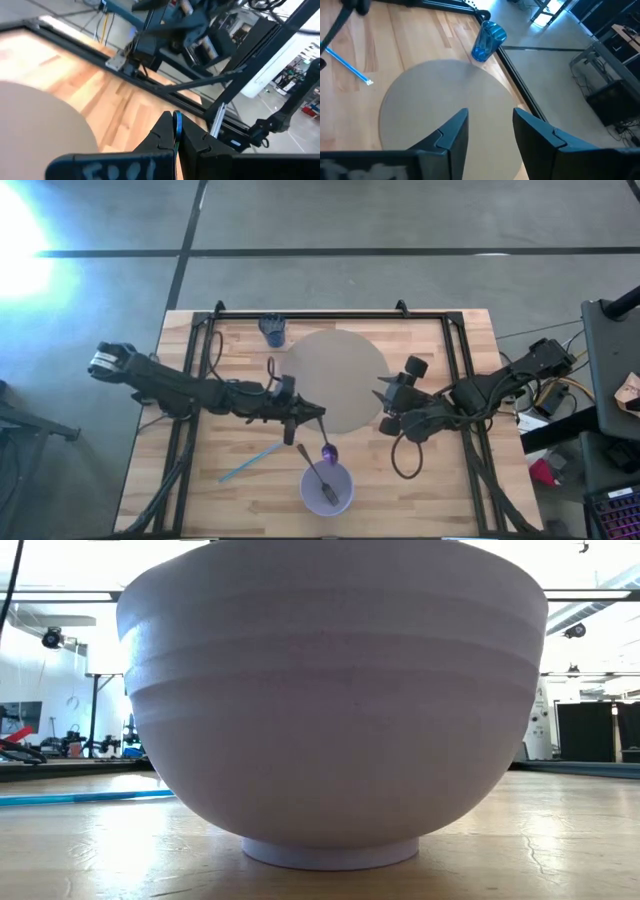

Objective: Pick & Place Utensil
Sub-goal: Put the blue spoon into the purple bowl

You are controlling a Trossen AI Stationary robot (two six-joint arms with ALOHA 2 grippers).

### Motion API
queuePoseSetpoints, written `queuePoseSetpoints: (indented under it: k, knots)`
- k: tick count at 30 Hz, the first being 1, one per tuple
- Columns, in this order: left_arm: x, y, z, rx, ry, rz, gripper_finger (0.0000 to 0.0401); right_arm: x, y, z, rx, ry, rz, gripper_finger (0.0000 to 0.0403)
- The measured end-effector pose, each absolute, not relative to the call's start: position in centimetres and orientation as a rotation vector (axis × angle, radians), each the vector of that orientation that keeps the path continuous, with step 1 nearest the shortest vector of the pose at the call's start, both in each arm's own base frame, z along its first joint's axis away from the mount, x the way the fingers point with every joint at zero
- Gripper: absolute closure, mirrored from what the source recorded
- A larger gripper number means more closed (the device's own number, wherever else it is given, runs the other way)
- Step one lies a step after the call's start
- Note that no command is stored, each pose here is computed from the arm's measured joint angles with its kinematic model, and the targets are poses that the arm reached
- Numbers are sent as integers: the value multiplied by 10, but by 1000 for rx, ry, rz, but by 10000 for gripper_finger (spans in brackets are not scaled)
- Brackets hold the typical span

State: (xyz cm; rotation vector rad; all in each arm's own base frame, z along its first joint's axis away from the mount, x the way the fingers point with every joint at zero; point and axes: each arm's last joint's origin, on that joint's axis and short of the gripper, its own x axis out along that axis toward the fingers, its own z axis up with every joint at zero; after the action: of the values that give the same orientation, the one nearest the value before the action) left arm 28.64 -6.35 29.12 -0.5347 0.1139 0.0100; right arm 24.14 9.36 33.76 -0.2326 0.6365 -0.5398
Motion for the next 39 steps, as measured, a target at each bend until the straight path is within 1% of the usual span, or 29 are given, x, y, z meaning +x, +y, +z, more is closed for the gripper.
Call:
queuePoseSetpoints:
  k: [4, 8, 16, 21, 32, 39]
  knots:
    - [293, -67, 286, -570, 114, -40, 401, 242, 94, 336, -235, 640, -541, 258]
    - [298, -68, 278, -593, 146, -45, 401, 242, 94, 335, -235, 642, -542, 259]
    - [309, -73, 259, -628, 218, -64, 401, 241, 94, 333, -239, 646, -542, 250]
    - [314, -75, 254, -649, 218, -90, 401, 241, 94, 332, -240, 647, -543, 254]
    - [322, -78, 235, -648, 282, -80, 401, 241, 94, 329, -245, 653, -544, 270]
    - [325, -78, 230, -658, 296, -78, 401, 241, 94, 328, -246, 653, -544, 265]
